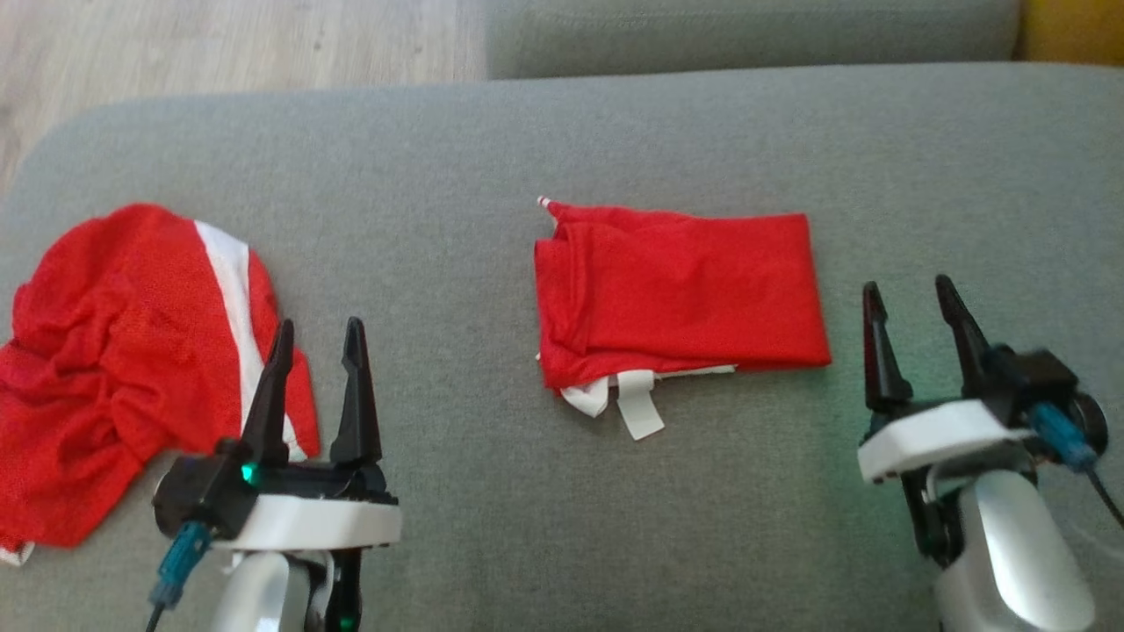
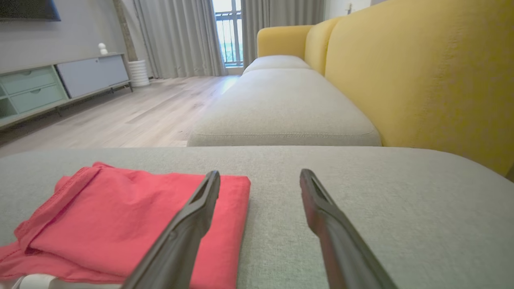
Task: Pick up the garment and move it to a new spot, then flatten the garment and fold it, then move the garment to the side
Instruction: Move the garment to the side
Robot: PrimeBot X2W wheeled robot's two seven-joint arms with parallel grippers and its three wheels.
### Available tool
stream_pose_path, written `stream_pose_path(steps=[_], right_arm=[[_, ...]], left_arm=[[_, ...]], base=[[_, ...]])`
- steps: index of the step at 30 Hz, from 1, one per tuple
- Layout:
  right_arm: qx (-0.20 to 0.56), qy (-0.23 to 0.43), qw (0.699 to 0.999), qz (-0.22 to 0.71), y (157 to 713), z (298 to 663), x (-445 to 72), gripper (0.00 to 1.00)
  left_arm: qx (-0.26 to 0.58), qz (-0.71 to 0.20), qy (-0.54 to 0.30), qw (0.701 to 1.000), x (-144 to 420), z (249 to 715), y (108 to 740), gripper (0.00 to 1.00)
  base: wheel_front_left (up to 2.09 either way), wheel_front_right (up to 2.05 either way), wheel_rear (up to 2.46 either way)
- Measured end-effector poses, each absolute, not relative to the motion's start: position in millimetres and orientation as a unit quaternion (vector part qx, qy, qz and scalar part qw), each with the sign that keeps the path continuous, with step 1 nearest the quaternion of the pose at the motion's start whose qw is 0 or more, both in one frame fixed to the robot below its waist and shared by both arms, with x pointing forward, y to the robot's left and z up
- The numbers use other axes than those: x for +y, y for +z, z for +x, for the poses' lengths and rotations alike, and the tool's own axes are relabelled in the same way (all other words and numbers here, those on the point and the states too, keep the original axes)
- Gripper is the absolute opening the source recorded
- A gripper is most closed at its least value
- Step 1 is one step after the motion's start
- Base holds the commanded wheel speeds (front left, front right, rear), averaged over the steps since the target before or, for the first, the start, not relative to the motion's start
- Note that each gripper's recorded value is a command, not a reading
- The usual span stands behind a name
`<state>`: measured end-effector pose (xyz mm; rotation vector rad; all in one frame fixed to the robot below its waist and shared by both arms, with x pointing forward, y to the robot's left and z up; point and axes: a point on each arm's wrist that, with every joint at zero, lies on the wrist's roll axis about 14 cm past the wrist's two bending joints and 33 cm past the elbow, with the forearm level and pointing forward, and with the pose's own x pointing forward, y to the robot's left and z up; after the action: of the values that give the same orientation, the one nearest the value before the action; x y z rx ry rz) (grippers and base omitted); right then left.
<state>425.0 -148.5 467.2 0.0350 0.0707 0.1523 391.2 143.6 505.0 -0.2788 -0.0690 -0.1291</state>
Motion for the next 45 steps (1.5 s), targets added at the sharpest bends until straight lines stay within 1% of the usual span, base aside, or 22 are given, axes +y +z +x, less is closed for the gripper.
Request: stream_pose_path(steps=[2, 7, 11, 14, 20, 21, 22, 23, 28, 30, 31, 35, 37, 38, 43, 45], right_arm=[[0.05, 0.086, 0.995, 0.013, 460.8, 433.6, -141.4, 1.0], [0.125, 0.102, 0.987, 0.002, 425.1, 450.5, -128.8, 1.0], [0.192, 0.111, 0.975, 0.02, 390.4, 454.2, -117.3, 1.0], [0.226, 0.12, 0.966, 0.022, 372.2, 455.0, -108.3, 1.0], [0.241, 0.139, 0.96, 0.025, 365.9, 465.5, -93.0, 1.0], [0.242, 0.141, 0.96, 0.022, 366.0, 466.5, -92.1, 0.95], [0.242, 0.142, 0.96, 0.021, 365.9, 466.9, -91.8, 0.36], [0.239, 0.143, 0.96, 0.018, 366.7, 467.4, -91.7, 0.0], [0.222, 0.153, 0.963, -0.02, 373.4, 465.9, -93.2, 0.0], [0.212, 0.158, 0.963, -0.057, 377.7, 466.6, -98.2, 0.0], [0.212, 0.158, 0.963, -0.057, 377.7, 466.6, -98.2, 0.0], [0.197, 0.154, 0.962, -0.107, 387.7, 470.1, -117.5, 0.0], [0.186, 0.144, 0.962, -0.135, 395.8, 474.7, -137.7, 0.0], [0.18, 0.129, 0.96, -0.171, 404.2, 480.2, -166.0, 0.0], [0.189, 0.074, 0.946, -0.254, 418.3, 491.6, -254.1, 0.0], [0.195, 0.052, 0.938, -0.282, 423.4, 495.0, -286.8, 0.0]], left_arm=[[-0.028, -0.139, -0.064, 0.988, 143.2, 393.9, 500.8, 1.0], [-0.025, -0.135, -0.063, 0.989, 145.3, 407.5, 497.2, 1.0], [-0.014, -0.128, -0.065, 0.99, 145.7, 409.3, 490.0, 1.0], [-0.003, -0.127, -0.061, 0.99, 148.0, 406.7, 482.6, 1.0], [0.003, -0.125, -0.056, 0.991, 150.8, 404.2, 478.6, 1.0], [0.003, -0.125, -0.056, 0.991, 150.9, 404.1, 478.6, 1.0], [0.003, -0.125, -0.056, 0.991, 150.8, 404.1, 478.7, 1.0], [0.003, -0.125, -0.057, 0.991, 150.3, 404.2, 478.8, 1.0], [-0.002, -0.127, -0.069, 0.989, 142.5, 406.8, 482.7, 1.0], [-0.003, -0.129, -0.079, 0.988, 135.3, 408.5, 483.6, 1.0], [-0.003, -0.129, -0.079, 0.988, 135.3, 408.5, 483.6, 1.0], [-0.007, -0.127, -0.11, 0.986, 115.6, 416.3, 486.8, 1.0], [-0.009, -0.127, -0.128, 0.984, 103.5, 421.3, 489.0, 1.0], [-0.013, -0.129, -0.147, 0.981, 90.5, 426.7, 491.7, 1.0], [-0.016, -0.136, -0.178, 0.974, 69.8, 440.7, 491.8, 1.0], [-0.014, -0.154, -0.18, 0.971, 66.1, 445.9, 489.8, 1.0]], base=[[0.0, 0.0, 0.0], [0.0, 0.0, 0.0], [0.0, 0.0, 0.0], [0.0, 0.0, 0.0], [0.0, 0.0, 0.0], [0.0, 0.0, 0.0], [0.0, 0.0, 0.0], [0.0, 0.0, 0.0], [0.0, 0.0, 0.0], [0.0, 0.0, 0.0], [0.0, 0.0, 0.0], [0.0, 0.0, 0.0], [0.0, 0.0, 0.0], [0.0, 0.0, 0.0], [0.0, 0.0, 0.0], [0.0, 0.0, 0.0]])
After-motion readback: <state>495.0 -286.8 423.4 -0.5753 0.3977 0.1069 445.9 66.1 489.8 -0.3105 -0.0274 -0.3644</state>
